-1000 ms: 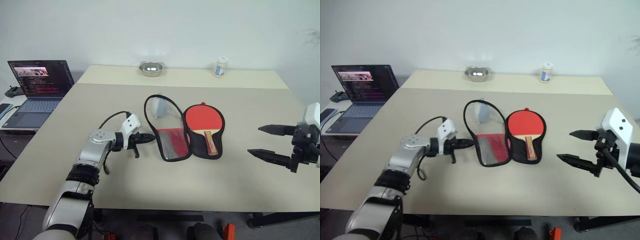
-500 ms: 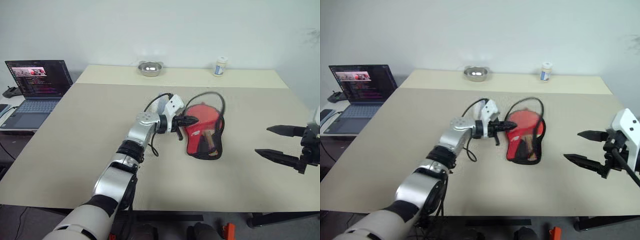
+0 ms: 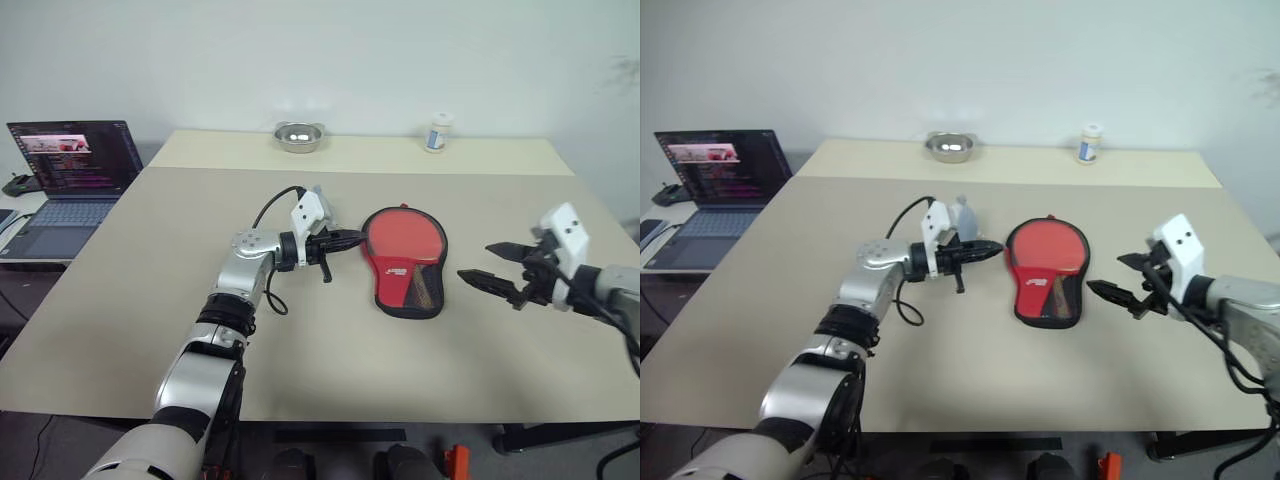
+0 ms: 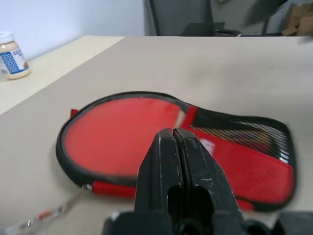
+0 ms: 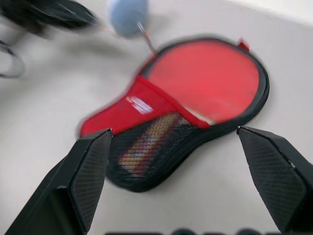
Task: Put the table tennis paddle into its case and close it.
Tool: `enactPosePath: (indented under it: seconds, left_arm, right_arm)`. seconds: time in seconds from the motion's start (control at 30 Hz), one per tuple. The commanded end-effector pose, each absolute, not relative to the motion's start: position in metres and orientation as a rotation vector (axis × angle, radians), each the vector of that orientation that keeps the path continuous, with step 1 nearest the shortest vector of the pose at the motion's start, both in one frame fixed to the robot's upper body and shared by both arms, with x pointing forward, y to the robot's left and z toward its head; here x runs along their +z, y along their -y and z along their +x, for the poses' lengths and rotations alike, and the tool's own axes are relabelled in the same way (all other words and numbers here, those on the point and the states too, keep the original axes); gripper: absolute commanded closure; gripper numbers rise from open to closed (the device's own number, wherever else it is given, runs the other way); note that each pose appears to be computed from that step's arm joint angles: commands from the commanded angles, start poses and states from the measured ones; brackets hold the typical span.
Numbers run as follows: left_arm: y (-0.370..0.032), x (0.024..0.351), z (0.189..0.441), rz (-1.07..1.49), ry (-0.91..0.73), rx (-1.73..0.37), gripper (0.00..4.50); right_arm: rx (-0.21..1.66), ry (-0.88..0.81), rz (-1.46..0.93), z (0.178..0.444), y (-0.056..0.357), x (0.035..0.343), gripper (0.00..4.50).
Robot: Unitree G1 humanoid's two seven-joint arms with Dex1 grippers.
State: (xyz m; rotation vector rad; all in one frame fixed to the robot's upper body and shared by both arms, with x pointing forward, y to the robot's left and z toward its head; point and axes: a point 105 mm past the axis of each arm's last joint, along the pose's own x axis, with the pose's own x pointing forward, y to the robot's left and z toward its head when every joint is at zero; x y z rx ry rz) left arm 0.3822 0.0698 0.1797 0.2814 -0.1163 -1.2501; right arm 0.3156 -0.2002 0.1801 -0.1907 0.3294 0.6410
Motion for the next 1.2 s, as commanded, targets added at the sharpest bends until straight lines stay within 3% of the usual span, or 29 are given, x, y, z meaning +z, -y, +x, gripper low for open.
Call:
enactPosePath:
  seconds: [0.03,0.27,0.63,0.77,1.0,1.2]
  left_arm:
    - [-0.079,0.204,0.361,0.264,0.189,-1.311,4.43]
    - [-0.097,0.21,0.337,0.294,0.141,-1.352,4.43]
    - [-0.109,0.214,0.325,0.297,0.094,-1.364,4.43]
    - [-0.107,0.217,0.327,0.301,0.101,-1.357,4.5]
    - [-0.107,0.213,0.326,0.316,0.086,-1.359,4.5]
    - [-0.116,0.2,0.318,0.348,0.023,-1.395,4.5]
  right_arm:
    - [0.562,-0.311,-0.154,0.341,0.2,0.176,0.0]
    - [0.397,-0.396,-0.088,0.386,0.208,0.141,0.0]
    - [0.456,-0.508,-0.075,0.389,0.19,0.104,0.0]
    - [0.454,-0.581,-0.096,0.389,0.189,0.081,0.79]
    - [0.486,-0.67,-0.084,0.383,0.182,0.06,2.95]
    - [0.565,-0.623,-0.05,0.386,0.158,0.075,4.49]
